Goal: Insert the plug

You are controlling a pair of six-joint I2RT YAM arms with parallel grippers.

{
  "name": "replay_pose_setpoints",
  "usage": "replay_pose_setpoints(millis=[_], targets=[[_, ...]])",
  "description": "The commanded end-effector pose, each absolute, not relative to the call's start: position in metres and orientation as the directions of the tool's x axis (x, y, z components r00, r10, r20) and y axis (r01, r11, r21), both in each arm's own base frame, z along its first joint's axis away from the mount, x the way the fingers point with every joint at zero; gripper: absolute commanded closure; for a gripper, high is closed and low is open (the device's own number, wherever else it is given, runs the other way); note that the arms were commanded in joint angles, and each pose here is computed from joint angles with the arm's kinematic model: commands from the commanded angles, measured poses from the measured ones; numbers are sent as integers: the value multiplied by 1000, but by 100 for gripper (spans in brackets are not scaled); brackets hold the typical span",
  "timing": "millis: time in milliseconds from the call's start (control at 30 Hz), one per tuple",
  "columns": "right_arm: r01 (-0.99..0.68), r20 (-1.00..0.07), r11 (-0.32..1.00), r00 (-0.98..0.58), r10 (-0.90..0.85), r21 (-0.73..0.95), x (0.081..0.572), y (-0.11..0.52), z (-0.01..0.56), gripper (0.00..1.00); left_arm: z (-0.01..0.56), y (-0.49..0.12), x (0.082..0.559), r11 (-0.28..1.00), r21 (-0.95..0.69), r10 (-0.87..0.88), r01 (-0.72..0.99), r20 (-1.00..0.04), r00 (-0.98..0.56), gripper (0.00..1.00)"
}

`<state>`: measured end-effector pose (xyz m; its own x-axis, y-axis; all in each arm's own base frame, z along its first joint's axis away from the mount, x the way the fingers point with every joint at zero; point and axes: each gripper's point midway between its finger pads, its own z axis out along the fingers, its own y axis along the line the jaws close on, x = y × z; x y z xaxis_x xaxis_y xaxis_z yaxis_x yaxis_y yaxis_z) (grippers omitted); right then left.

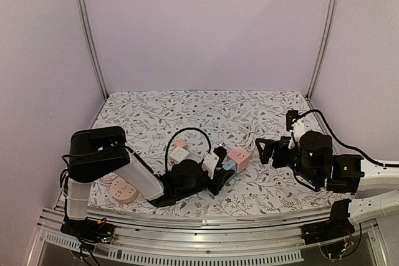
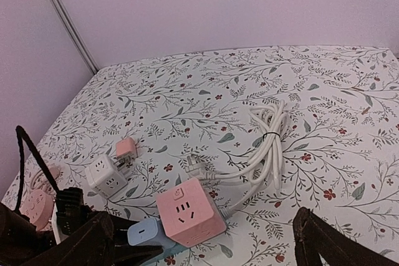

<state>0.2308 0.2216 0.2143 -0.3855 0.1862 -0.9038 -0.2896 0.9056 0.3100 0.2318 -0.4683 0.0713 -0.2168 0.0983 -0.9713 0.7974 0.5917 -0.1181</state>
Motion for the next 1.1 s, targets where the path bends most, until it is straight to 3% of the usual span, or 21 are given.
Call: replay_pose_setpoints(millis=[0,667,1067], targets=[[-281,-910,914,-376,175,292,232,220,210,1,74,-471,242,601,-117,73,791,-977,-200,100],[-286,-909,918,-388,151,275,233,224,204,1,70,-464,254,641,-71,102,764,-979,-176,100],[-288,-909,919,-391,142,268,234,226,203,1,65,-472,248,593,-92,77,800,-982,-171,100]])
